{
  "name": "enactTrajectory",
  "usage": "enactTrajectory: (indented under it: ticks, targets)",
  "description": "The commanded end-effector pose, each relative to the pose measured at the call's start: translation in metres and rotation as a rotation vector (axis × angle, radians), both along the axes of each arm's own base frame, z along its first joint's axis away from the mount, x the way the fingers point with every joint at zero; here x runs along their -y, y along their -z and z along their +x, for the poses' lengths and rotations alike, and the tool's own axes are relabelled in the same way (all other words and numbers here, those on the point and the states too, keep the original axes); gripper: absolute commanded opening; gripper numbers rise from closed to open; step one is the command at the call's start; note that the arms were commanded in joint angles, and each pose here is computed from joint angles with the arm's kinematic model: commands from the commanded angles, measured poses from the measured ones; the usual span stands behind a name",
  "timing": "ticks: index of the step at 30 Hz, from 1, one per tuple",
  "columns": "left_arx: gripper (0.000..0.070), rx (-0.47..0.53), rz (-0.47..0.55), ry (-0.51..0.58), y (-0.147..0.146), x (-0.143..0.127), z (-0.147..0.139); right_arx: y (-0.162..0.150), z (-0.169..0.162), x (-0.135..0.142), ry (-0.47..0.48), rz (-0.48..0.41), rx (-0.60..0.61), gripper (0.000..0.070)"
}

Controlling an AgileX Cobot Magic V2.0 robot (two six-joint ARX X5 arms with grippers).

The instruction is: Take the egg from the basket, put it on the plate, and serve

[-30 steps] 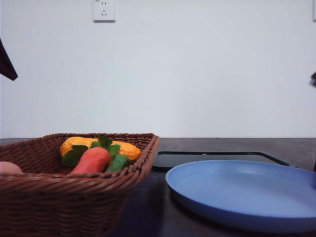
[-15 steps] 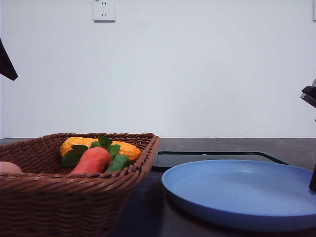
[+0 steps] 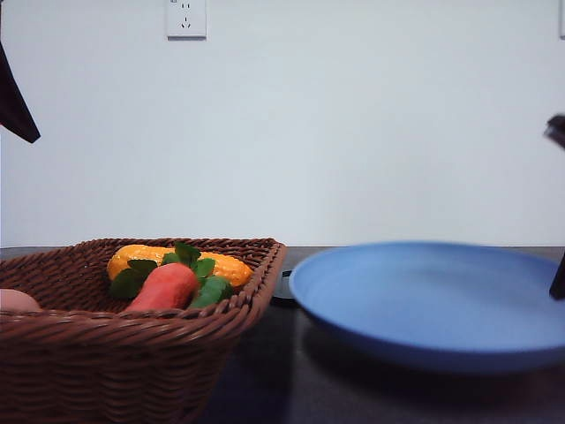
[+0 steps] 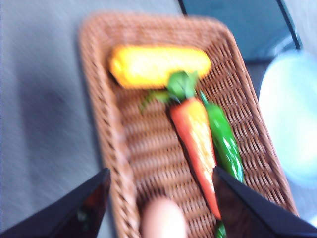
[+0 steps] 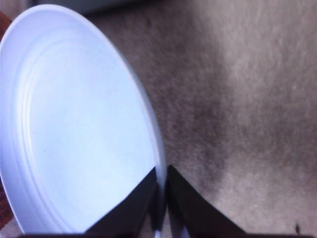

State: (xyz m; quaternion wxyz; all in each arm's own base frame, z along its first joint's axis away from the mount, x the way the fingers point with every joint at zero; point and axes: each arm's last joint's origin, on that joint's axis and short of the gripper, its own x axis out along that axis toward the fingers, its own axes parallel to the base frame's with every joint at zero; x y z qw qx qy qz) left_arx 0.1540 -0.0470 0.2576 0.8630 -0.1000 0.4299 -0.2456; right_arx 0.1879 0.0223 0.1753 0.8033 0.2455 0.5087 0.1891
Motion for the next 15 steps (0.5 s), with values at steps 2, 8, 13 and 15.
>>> enactTrajectory:
  ticks: [2, 8, 13, 15]
  targets:
    - [0.0429, -0.01, -0.011, 0.037, -0.008, 0.009, -0.002, -0.012, 0.0, 0.003, 0.032, 0.015, 0.048, 0.0]
    - [0.0426, -0.02, 0.061, 0.076, -0.014, 0.033, -0.011, -0.026, -0.007, 0.012, 0.088, 0.015, 0.13, 0.0]
    - [0.0426, -0.064, 0.143, 0.121, -0.008, 0.054, -0.015, -0.03, -0.01, 0.018, 0.119, 0.014, 0.155, 0.0]
    - [0.0426, -0.091, 0.187, 0.131, -0.003, 0.062, -0.015, -0.03, -0.01, 0.019, 0.126, 0.015, 0.155, 0.0]
